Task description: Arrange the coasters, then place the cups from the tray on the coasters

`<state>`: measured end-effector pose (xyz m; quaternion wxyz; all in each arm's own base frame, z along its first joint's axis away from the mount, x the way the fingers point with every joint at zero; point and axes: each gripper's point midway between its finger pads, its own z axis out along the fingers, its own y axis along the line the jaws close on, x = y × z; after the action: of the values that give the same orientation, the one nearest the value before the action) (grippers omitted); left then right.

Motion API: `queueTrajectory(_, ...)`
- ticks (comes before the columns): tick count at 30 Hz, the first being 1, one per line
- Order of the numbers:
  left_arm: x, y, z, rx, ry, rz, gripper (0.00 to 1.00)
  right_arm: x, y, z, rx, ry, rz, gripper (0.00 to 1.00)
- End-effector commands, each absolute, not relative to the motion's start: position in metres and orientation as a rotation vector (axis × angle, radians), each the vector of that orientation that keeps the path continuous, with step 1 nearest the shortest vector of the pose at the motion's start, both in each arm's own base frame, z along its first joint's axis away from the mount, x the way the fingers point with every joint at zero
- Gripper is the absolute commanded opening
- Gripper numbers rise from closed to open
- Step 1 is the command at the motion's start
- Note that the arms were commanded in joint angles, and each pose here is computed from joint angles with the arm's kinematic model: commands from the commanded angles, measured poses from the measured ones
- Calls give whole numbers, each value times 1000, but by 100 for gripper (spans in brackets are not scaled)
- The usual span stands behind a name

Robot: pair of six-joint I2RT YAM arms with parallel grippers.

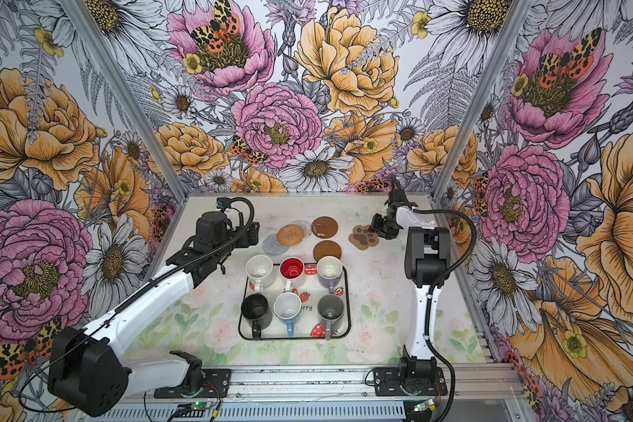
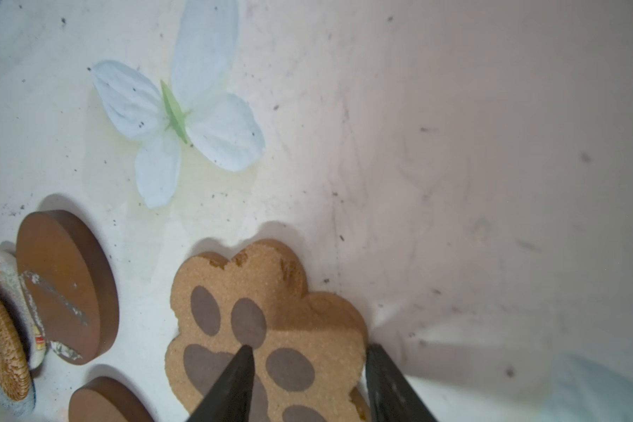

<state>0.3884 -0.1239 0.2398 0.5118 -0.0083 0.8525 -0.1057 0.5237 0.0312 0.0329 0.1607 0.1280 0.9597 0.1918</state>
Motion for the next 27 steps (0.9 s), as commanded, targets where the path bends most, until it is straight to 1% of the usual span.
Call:
queueTrajectory(1,390,-127,248,-32,2029,-270,93,533,35,28,390,2730,611,52)
queueTrajectory(8,392,-127,249,-28,2030,-262,93,552,37,40,370,2684,629,52)
queueTrajectory(12,393,-128,249,-27,2030,-263,93,563,37,65,353,2634,599,52)
queueTrajectory(15,393,-128,249,-25,2029,-266,93,565,48,87,285,2605,548,53)
queueTrajectory(20,392,-129,249,-26,2027,-273,93,557,86,96,110,2624,415,53)
queueTrajectory(27,388,-130,251,-23,2017,-282,93,542,111,72,-76,2707,29,54)
